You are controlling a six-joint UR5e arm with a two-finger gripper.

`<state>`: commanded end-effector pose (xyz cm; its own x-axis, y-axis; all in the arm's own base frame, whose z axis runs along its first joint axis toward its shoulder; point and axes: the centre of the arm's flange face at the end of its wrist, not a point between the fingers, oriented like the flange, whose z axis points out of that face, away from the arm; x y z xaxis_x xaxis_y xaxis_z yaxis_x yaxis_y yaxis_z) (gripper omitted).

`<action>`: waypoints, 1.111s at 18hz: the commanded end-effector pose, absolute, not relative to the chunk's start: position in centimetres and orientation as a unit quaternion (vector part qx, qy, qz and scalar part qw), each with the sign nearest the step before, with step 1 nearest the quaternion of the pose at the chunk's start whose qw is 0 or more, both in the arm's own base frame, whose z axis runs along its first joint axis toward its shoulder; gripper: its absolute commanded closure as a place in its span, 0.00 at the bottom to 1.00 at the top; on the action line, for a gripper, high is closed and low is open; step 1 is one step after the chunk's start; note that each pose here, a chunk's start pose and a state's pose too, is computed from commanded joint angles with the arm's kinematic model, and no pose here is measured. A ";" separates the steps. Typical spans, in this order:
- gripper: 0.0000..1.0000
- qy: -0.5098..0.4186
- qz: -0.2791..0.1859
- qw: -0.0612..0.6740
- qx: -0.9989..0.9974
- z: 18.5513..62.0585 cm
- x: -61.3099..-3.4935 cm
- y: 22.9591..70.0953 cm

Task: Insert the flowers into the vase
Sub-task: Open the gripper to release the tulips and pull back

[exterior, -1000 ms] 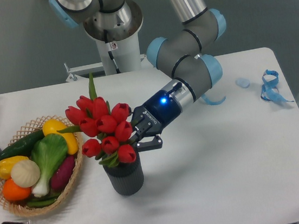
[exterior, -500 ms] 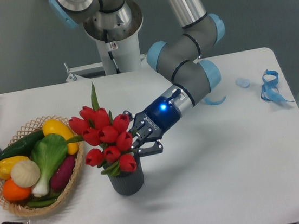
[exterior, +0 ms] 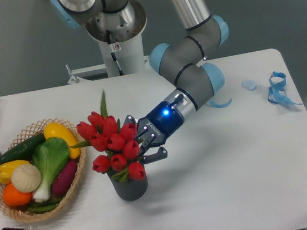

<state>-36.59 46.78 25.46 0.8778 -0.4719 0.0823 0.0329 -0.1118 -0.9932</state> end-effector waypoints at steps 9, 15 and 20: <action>0.00 0.183 -0.153 0.645 -0.726 26.1 -36.6 45.8; 0.00 0.198 -0.115 0.609 -0.760 27.5 -37.3 44.8; 0.00 0.208 -0.008 0.547 -0.811 33.8 -41.3 41.3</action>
<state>-41.28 41.33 33.76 0.9130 -0.3471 -0.2143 -0.3285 -0.3144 -0.8906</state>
